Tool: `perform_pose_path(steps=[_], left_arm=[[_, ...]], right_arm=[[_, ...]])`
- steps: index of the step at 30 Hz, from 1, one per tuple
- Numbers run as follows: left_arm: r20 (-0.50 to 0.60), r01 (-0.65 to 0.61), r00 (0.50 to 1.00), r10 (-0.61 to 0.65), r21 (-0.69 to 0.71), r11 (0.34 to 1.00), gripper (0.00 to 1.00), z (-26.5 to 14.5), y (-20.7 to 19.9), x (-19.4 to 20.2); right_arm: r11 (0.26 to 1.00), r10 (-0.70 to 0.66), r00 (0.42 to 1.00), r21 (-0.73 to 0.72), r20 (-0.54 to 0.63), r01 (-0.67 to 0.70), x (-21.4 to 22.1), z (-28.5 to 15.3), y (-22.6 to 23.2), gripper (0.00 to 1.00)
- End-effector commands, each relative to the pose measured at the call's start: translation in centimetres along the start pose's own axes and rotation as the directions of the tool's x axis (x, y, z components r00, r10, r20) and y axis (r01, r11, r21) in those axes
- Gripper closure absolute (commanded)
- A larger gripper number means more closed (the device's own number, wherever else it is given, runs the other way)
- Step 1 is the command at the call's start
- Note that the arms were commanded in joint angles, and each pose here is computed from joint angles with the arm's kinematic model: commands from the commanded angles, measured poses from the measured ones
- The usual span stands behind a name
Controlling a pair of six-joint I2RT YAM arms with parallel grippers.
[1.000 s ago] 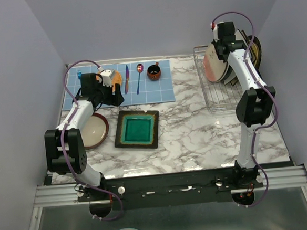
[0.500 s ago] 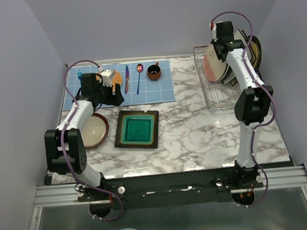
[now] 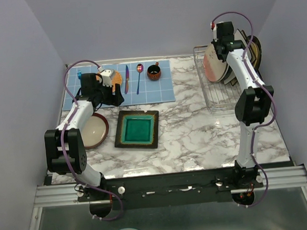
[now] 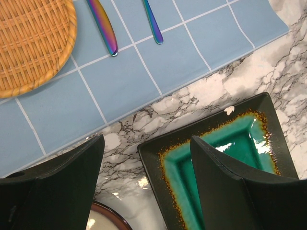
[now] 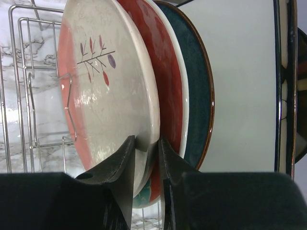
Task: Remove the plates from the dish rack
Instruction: Unload the plate from the dish rack.
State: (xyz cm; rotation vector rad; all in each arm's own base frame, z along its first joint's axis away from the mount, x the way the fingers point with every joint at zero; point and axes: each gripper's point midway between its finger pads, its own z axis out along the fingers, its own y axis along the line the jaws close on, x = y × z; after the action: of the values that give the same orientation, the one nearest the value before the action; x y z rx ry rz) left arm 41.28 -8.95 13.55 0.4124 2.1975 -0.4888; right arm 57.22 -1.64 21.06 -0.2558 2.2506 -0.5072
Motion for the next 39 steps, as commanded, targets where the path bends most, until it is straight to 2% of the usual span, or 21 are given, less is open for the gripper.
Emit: perform_pose_path(steps=[1,3,14,21,28,39], left_arm=[[0.012,-0.010,1.000,0.009,0.018,1.000,0.19,-0.5,-0.6,-0.7],[0.016,-0.012,1.000,0.011,0.019,1.000,0.19,-0.5,-0.6,-0.9],[0.022,-0.005,1.000,0.005,0.022,1.000,0.19,-0.5,-0.7,-1.1],[0.031,-0.003,1.000,0.002,0.021,1.000,0.19,-0.8,-0.8,-1.3],[0.030,-0.008,1.000,0.008,0.015,1.000,0.19,-1.0,-0.7,-1.6],[0.041,-0.008,0.999,0.008,0.004,1.000,0.19,-1.2,-0.6,-2.4]], right_arm=[[0.995,-0.039,0.994,-0.098,-0.098,0.030,3.3,1.6,3.1,0.94],[0.995,-0.035,0.996,-0.093,-0.081,0.027,2.7,0.9,2.7,0.99],[0.993,0.044,0.997,-0.113,0.063,-0.037,-2.4,-6.2,-0.4,0.99],[0.984,0.092,0.989,-0.163,0.113,-0.073,-3.6,-9.5,-0.8,0.99],[0.982,0.105,0.985,-0.170,0.134,-0.082,-4.4,-10.5,-1.2,0.99],[0.993,0.092,0.979,-0.089,0.184,-0.077,-6.2,-11.0,-3.3,0.99]])
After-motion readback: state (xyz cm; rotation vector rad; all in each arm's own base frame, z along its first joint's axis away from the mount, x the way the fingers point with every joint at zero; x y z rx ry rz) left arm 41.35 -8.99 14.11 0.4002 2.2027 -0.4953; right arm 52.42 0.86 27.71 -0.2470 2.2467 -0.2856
